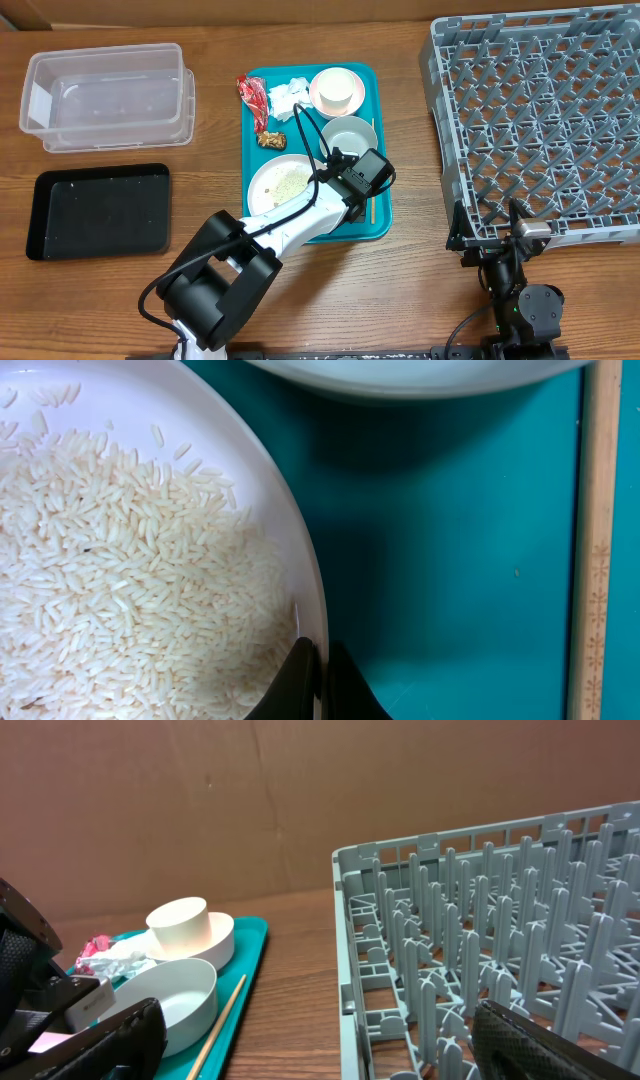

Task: Sort waste into correct bins and load items into the dishwasher
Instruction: 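Grasp the rim of the white rice plate with the left gripper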

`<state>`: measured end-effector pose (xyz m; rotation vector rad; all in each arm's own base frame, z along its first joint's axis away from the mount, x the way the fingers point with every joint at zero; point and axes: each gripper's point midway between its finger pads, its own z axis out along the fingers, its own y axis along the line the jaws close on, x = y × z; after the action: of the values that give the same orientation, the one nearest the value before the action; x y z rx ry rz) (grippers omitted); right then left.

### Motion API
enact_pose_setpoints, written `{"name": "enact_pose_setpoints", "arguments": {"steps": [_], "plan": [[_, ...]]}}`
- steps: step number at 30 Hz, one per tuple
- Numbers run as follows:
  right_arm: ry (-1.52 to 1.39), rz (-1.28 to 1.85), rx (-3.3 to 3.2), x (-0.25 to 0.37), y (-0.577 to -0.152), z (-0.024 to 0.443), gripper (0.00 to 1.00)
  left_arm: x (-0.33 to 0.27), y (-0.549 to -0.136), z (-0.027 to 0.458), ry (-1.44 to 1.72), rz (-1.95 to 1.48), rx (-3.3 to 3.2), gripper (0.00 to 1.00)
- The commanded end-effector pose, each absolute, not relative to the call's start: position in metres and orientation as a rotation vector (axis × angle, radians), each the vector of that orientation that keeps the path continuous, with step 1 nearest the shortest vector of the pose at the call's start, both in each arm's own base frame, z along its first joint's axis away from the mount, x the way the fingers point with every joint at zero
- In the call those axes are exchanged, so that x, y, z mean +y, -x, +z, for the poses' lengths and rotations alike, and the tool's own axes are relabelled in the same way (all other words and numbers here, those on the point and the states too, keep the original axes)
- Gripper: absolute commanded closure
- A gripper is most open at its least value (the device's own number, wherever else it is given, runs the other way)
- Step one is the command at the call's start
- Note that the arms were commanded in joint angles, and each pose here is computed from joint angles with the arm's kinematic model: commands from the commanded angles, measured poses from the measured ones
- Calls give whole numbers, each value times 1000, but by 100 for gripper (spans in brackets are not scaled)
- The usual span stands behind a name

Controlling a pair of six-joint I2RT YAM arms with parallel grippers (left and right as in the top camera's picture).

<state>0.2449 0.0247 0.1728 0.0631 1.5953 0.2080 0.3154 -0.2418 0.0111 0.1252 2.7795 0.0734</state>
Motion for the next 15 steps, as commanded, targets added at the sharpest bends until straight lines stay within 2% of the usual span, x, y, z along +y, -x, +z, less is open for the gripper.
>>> {"name": "enact_pose_setpoints", "arguments": {"steps": [1,15], "plan": [[-62,198,1593,24,-245,171,0,-244,-310,1,-122,65,2816,96],[-62,198,1594,24,-245,170,0,-247,-313,15,-126,78,2825,96]]}}
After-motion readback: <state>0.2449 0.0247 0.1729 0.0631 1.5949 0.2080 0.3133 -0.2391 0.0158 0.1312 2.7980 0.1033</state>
